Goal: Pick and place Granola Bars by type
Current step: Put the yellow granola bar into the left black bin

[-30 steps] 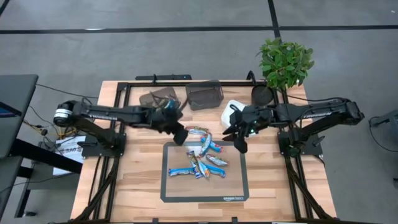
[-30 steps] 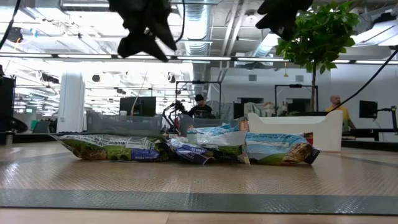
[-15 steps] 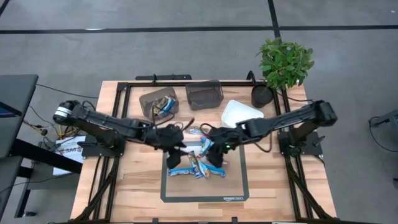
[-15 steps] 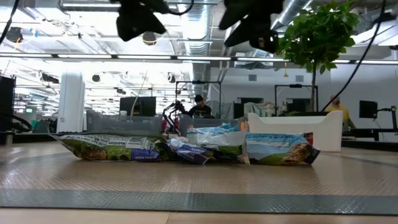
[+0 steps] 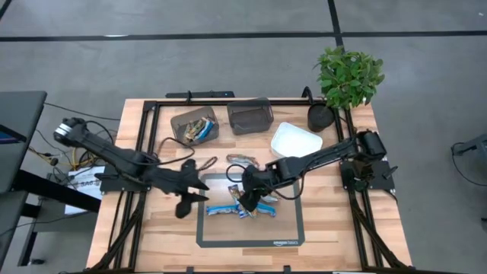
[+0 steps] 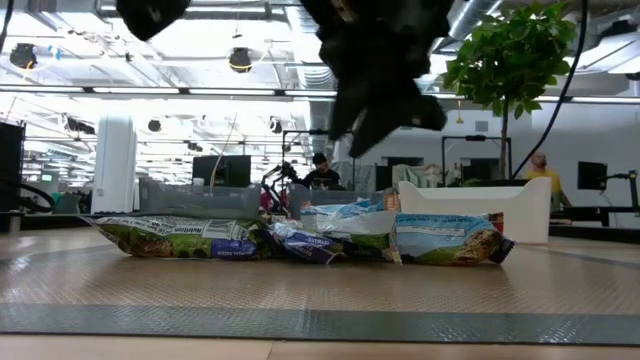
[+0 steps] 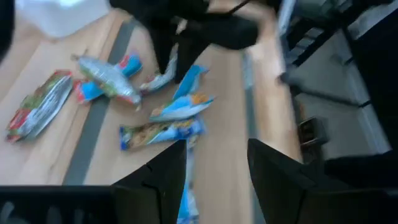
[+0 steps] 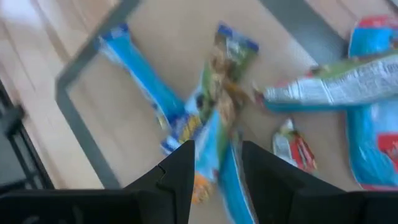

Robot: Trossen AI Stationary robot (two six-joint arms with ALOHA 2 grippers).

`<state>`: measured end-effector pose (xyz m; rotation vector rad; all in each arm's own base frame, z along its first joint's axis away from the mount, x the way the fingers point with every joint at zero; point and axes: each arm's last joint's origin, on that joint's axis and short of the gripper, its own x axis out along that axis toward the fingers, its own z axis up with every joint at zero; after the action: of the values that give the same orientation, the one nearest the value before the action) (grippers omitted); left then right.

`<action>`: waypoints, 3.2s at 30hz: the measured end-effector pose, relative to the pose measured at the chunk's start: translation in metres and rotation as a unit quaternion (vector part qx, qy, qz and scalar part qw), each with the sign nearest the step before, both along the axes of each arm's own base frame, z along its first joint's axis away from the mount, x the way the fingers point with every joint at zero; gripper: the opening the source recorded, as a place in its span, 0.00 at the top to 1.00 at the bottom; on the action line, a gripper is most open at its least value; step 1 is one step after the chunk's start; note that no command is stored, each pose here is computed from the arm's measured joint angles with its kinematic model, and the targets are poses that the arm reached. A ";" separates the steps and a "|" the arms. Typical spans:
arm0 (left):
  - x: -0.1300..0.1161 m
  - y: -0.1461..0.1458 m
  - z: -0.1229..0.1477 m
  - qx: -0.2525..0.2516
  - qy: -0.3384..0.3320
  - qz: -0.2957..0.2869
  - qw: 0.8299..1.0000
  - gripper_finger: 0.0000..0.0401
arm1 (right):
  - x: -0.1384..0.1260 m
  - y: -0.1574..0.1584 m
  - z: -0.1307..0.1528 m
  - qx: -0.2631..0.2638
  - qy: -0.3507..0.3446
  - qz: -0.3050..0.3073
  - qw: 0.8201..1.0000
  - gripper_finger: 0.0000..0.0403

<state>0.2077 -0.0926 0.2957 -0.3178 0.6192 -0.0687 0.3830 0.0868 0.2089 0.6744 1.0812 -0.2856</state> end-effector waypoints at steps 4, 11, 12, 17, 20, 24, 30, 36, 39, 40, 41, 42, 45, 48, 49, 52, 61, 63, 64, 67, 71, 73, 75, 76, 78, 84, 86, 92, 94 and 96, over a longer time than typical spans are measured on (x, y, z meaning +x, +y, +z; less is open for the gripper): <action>-0.019 0.005 -0.003 -0.017 -0.037 -0.002 0.999 0.60 | 0.000 -0.001 -0.015 -0.008 0.035 -0.003 0.999 0.69; -0.039 0.012 -0.028 -0.042 -0.002 0.017 0.999 0.60 | 0.004 0.011 -0.033 0.016 0.058 0.029 0.998 0.69; -0.038 0.012 -0.030 -0.049 0.000 0.021 0.999 0.60 | 0.005 0.013 -0.035 0.016 0.055 0.032 0.998 0.69; -0.040 0.008 -0.040 -0.053 0.021 0.005 0.998 0.60 | 0.010 0.016 -0.039 0.018 0.049 0.038 0.998 0.69; -0.040 0.005 -0.042 -0.047 0.026 -0.003 0.999 0.60 | 0.012 0.017 -0.045 0.007 0.052 0.037 0.998 0.69; -0.040 0.004 -0.043 -0.046 0.029 -0.007 0.998 0.60 | 0.014 0.014 -0.053 0.010 0.061 0.034 0.998 0.69; -0.040 0.003 -0.044 -0.049 0.033 -0.006 0.998 0.60 | 0.019 0.014 -0.058 0.023 0.062 0.037 0.997 0.70; -0.040 0.003 -0.044 -0.052 0.033 -0.002 0.998 0.60 | 0.023 0.012 -0.055 0.026 0.047 0.037 0.998 0.85; -0.040 0.003 -0.044 -0.052 0.033 -0.002 0.998 0.60 | 0.024 0.013 -0.055 0.033 0.041 0.041 0.998 0.95; -0.040 0.003 -0.044 -0.052 0.033 -0.002 0.998 0.60 | 0.025 0.013 -0.054 0.033 0.039 0.042 0.998 0.97; -0.040 0.003 -0.044 -0.053 0.033 -0.001 0.998 0.60 | 0.025 0.013 -0.054 0.034 0.036 0.042 0.998 0.97; -0.040 0.003 -0.044 -0.056 0.034 0.001 0.998 0.60 | 0.026 0.013 -0.052 0.036 0.033 0.042 0.998 0.96; -0.040 0.004 -0.044 -0.058 0.031 0.017 0.998 0.60 | 0.032 0.010 -0.038 0.038 0.008 0.037 0.999 0.92; -0.039 0.005 -0.043 -0.057 0.022 0.040 0.997 0.60 | 0.040 0.001 -0.016 0.030 -0.024 0.044 0.998 0.92; -0.039 0.005 -0.043 -0.057 0.019 0.047 0.997 0.60 | 0.044 -0.003 -0.007 0.024 -0.041 0.045 0.998 0.93; -0.038 0.006 -0.041 -0.063 0.006 0.073 0.995 0.60 | 0.056 -0.013 0.018 -0.003 -0.089 0.046 0.995 0.98; -0.036 0.014 -0.034 -0.077 -0.062 0.214 0.972 0.59 | 0.073 -0.037 0.074 -0.046 -0.168 0.057 0.983 0.96; -0.035 0.016 -0.034 -0.073 -0.070 0.234 0.967 0.58 | 0.074 -0.040 0.083 -0.054 -0.176 0.065 0.981 0.98; -0.035 0.018 -0.033 -0.073 -0.076 0.242 0.965 0.58 | 0.074 -0.041 0.086 -0.058 -0.182 0.067 0.979 0.98; -0.036 0.025 -0.029 -0.081 -0.092 0.275 0.954 0.55 | 0.074 -0.042 0.088 -0.061 -0.184 0.070 0.979 0.99; -0.036 0.034 -0.026 -0.087 -0.106 0.303 0.943 0.50 | 0.075 -0.045 0.091 -0.062 -0.191 0.067 0.977 0.97; -0.034 0.039 -0.025 -0.091 -0.108 0.311 0.940 0.47 | 0.075 -0.046 0.091 -0.065 -0.190 0.070 0.977 0.96; -0.031 0.042 -0.022 -0.106 -0.115 0.308 0.939 0.44 | 0.076 -0.047 0.091 -0.067 -0.192 0.072 0.976 0.97; -0.030 0.043 -0.021 -0.112 -0.119 0.305 0.938 0.43 | 0.076 -0.048 0.092 -0.068 -0.196 0.072 0.975 0.98; -0.027 0.046 -0.019 -0.121 -0.125 0.298 0.939 0.40 | 0.077 -0.048 0.093 -0.070 -0.201 0.073 0.974 0.99; -0.022 0.056 -0.014 -0.136 -0.139 0.285 0.939 0.38 | 0.080 -0.053 0.095 -0.076 -0.220 0.073 0.970 0.98; -0.021 0.059 -0.014 -0.140 -0.137 0.284 0.938 0.39 | 0.079 -0.054 0.097 -0.075 -0.219 0.073 0.970 0.98; -0.020 0.063 -0.015 -0.151 -0.126 0.272 0.942 0.48 | 0.080 -0.054 0.108 -0.088 -0.237 0.081 0.964 0.99; -0.020 0.065 -0.015 -0.151 -0.128 0.276 0.941 0.51 | 0.081 -0.054 0.111 -0.095 -0.240 0.081 0.963 0.99; -0.019 0.066 -0.014 -0.152 -0.129 0.278 0.940 0.55 | 0.081 -0.055 0.112 -0.099 -0.240 0.079 0.962 0.99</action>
<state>0.1884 -0.0268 0.2815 -0.7608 0.2377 0.3363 0.4636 0.0322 0.3208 0.4412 0.6260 -0.0808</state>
